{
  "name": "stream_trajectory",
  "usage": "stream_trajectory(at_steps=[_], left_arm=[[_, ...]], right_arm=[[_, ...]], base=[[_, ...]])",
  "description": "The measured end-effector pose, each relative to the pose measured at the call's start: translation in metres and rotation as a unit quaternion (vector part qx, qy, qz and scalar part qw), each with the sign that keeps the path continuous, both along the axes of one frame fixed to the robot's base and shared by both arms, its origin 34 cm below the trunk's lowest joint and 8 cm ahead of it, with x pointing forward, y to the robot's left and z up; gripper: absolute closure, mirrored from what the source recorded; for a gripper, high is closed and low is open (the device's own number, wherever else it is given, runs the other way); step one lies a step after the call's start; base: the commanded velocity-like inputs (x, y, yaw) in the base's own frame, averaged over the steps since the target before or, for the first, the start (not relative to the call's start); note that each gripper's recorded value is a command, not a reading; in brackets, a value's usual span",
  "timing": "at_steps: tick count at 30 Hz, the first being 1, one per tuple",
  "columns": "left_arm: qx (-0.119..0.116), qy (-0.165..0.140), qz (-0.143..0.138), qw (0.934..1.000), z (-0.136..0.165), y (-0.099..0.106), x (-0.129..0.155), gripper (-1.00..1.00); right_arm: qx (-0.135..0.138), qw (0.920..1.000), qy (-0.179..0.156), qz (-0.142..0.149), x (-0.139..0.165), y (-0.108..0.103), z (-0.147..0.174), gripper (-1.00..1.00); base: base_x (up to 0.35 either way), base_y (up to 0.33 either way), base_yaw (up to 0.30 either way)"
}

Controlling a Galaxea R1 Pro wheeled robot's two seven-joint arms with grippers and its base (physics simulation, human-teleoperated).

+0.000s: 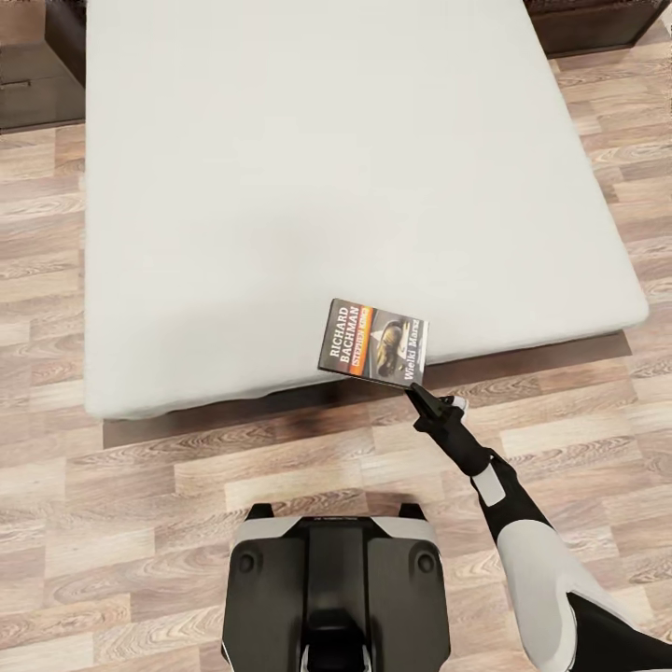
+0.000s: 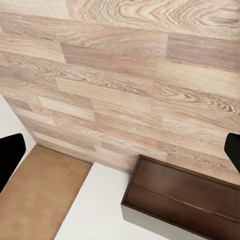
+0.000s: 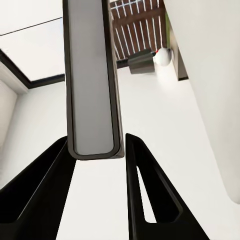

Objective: In the bedroom, move the book from the bed onto either nightstand, and place the two sandals side by side next to the bed.

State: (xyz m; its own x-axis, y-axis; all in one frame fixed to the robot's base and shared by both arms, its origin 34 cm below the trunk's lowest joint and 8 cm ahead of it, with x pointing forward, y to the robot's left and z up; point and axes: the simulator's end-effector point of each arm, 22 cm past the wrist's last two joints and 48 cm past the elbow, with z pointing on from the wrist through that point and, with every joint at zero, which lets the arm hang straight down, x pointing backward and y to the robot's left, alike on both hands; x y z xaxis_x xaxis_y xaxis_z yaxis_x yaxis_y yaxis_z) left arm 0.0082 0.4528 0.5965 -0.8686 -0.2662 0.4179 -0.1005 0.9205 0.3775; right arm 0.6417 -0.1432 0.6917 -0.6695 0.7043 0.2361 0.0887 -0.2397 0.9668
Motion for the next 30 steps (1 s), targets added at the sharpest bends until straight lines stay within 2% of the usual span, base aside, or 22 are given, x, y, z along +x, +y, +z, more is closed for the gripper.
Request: stream_trajectory(at_steps=[5,10,11,15,20,30], left_arm=[[-0.007,-0.001,0.006,1.0000,0.000,-0.014,-0.003,-1.00],[-0.023,0.003,0.019,0.9996,0.001,-0.045,-0.015,-1.00],[-0.029,0.006,0.025,0.9992,0.002,-0.059,-0.021,-1.00],[-0.035,0.006,0.032,0.9989,0.003,-0.073,-0.025,-1.00],[-0.039,0.003,0.036,0.9986,0.004,-0.082,-0.026,-1.00],[-0.042,-0.002,0.036,0.9984,0.003,-0.086,-0.022,-1.00]], right_arm=[[0.001,1.0000,-0.004,0.001,0.002,0.002,0.004,1.00],[0.001,1.0000,-0.008,0.003,0.004,0.003,0.009,1.00],[0.001,1.0000,-0.009,0.003,0.005,0.003,0.010,1.00],[0.001,0.9999,-0.012,0.003,0.007,0.003,0.013,1.00],[0.001,0.9999,-0.017,0.003,0.009,0.003,0.018,1.00],[0.003,0.9997,-0.025,0.003,0.014,0.005,0.027,1.00]], base=[[0.000,0.000,0.000],[-0.006,-0.014,0.000],[-0.030,-0.066,0.000],[-0.095,-0.138,0.000],[-0.067,-0.086,0.000],[-0.015,-0.019,0.000]])
